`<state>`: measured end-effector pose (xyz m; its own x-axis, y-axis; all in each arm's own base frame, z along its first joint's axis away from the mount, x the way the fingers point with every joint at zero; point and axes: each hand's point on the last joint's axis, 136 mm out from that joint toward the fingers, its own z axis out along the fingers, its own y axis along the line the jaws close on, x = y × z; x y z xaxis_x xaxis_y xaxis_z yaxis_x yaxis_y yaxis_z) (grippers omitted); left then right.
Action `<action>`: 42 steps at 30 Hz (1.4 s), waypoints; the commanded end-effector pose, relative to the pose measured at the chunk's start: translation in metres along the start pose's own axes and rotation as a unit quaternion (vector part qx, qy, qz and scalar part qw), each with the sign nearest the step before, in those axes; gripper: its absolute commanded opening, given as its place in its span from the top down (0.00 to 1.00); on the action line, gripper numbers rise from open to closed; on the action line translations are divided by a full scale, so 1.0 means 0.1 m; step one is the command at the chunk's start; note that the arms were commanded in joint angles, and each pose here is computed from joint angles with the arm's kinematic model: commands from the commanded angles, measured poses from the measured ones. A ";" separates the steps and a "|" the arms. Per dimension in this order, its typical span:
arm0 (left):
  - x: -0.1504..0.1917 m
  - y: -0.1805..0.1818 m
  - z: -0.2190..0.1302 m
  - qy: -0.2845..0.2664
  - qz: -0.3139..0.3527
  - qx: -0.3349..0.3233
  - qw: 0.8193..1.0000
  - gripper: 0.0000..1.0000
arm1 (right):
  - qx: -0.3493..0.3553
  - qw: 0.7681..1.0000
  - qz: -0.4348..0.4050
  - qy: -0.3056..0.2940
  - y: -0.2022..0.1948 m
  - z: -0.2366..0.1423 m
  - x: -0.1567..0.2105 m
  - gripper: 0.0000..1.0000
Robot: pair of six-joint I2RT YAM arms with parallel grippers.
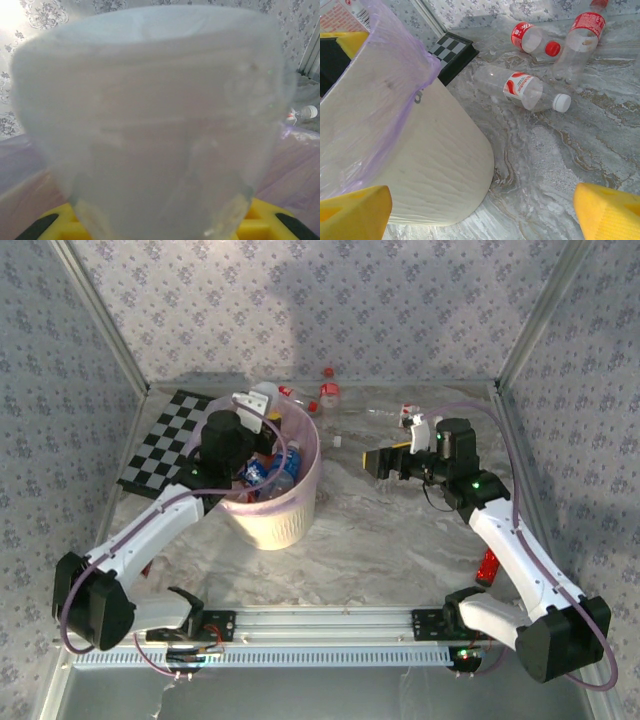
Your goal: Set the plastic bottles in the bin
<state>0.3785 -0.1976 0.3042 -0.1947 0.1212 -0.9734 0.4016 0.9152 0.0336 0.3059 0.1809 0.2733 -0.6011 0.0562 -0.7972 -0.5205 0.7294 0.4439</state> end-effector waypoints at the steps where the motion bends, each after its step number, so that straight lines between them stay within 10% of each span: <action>1: 0.23 -0.05 -0.04 0.039 -0.003 0.014 0.999 0.65 | -0.006 1.000 -0.005 -0.004 0.04 -0.02 -0.03 0.05; 7: -0.42 -0.03 -0.32 0.001 0.017 0.019 1.000 0.18 | -0.009 1.000 -0.003 -0.005 0.05 -0.01 -0.04 0.05; 12: -0.96 0.03 -0.58 -0.036 0.026 0.012 0.999 0.13 | -0.010 1.000 -0.002 -0.003 0.05 0.00 -0.02 0.05; 26: -1.36 0.24 -0.34 -0.034 0.026 -0.038 0.998 0.59 | -0.009 1.000 -0.004 0.000 0.08 -0.01 -0.01 0.05; 37: -0.51 0.33 -0.14 0.045 -0.033 -0.053 0.997 0.98 | -0.001 1.000 -0.005 0.008 0.04 0.01 0.04 0.05; 42: -0.14 0.32 -0.30 0.055 -0.092 -0.053 0.993 1.00 | 0.033 0.999 0.008 0.013 -0.11 0.05 0.07 0.05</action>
<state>0.3808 -0.1646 0.3258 -0.3475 0.0806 -0.9342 0.2821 0.9591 -0.0222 0.3062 0.1823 0.2713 -0.6021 0.0515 -0.7968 -0.5155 0.7370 0.4372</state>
